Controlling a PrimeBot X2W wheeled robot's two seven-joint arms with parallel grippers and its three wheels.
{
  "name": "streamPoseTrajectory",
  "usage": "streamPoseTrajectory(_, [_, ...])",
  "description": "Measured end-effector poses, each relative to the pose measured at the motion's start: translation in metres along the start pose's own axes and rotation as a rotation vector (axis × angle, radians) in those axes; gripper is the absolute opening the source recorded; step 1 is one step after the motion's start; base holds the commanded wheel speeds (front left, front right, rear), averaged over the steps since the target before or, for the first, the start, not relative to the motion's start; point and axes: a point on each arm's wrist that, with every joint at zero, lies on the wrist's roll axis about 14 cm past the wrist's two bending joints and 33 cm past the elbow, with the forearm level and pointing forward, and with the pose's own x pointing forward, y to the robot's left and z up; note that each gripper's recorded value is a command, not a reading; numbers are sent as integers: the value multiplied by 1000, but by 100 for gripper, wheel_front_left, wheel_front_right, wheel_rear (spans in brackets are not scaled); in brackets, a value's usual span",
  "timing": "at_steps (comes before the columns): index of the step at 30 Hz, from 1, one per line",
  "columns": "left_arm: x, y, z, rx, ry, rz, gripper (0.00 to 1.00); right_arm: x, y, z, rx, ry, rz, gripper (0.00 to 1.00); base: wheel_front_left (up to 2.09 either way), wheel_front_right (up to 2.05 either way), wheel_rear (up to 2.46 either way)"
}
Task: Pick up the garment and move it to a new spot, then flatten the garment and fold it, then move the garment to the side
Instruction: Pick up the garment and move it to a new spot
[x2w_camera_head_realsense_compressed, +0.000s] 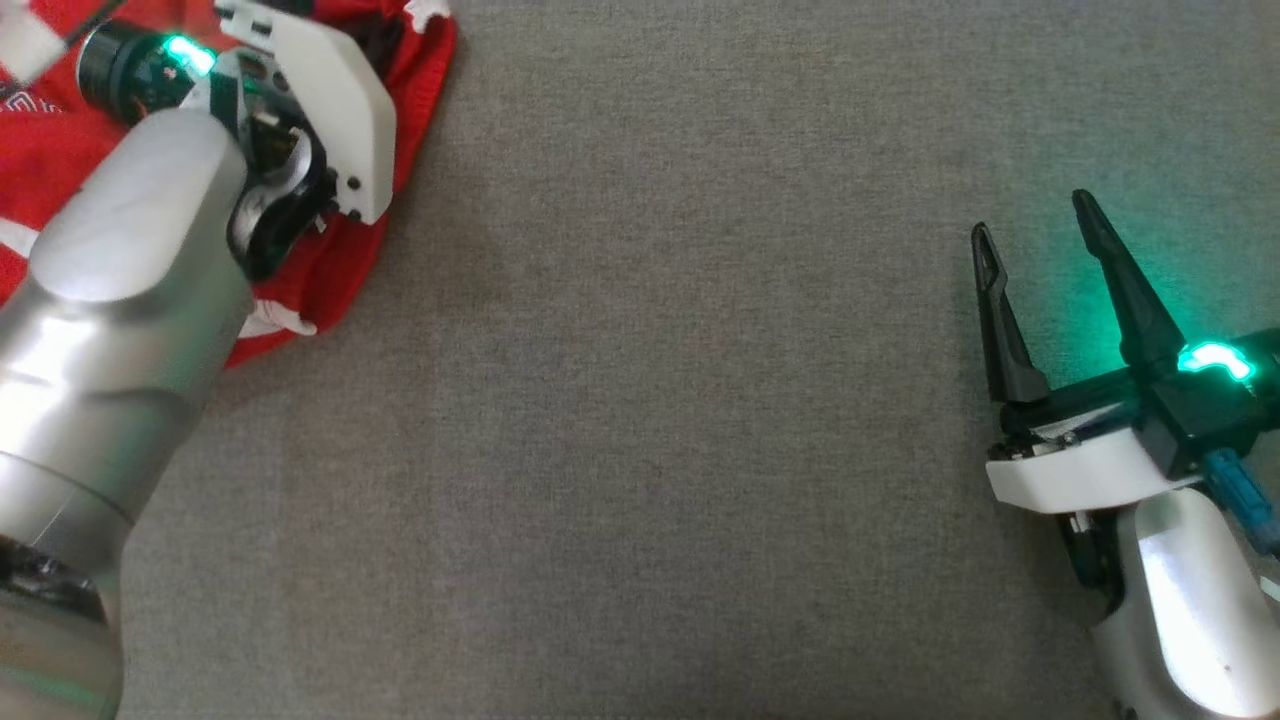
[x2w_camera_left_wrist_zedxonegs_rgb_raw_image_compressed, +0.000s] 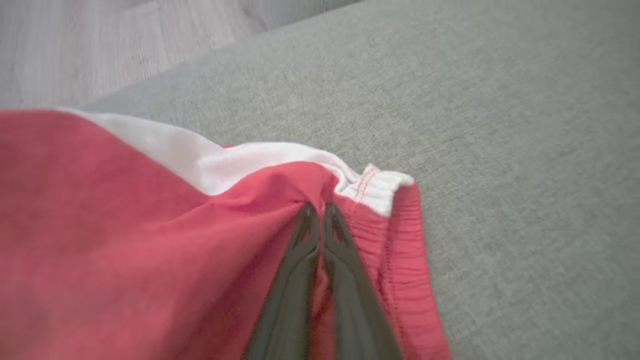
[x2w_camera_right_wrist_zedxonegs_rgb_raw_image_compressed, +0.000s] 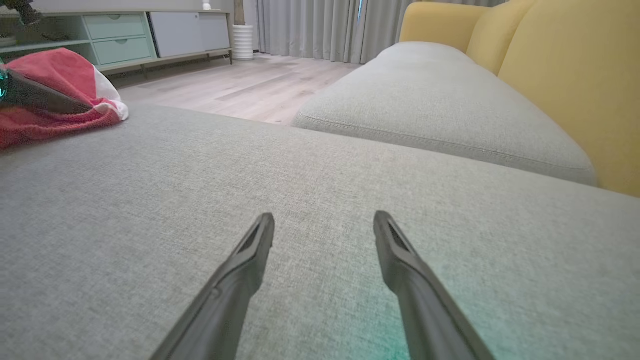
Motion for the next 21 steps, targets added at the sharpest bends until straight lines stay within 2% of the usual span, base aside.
streamPoseTrajectory(6, [-21, -3, 38, 35, -216, 0, 0, -5, -1, 15, -3, -28, -12, 100, 0, 0, 0])
streamPoseTrajectory(11, [-57, -32, 84, 116, -385, -54, 0, -14, 1, 41, 12, -80, -34, 100, 0, 0, 0])
streamPoseTrajectory(14, [-92, -59, 124, 204, -516, -103, 0, -27, 2, 57, 8, -110, -47, 100, 0, 0, 0])
streamPoseTrajectory(15, [-120, -83, 149, 244, -604, -155, 0, -39, 5, 64, 11, -118, -55, 100, 0, 0, 0])
streamPoseTrajectory(21, [-175, -151, 183, 380, -727, -306, 0, -75, 2, 83, 13, -157, -108, 100, 0, 0, 0])
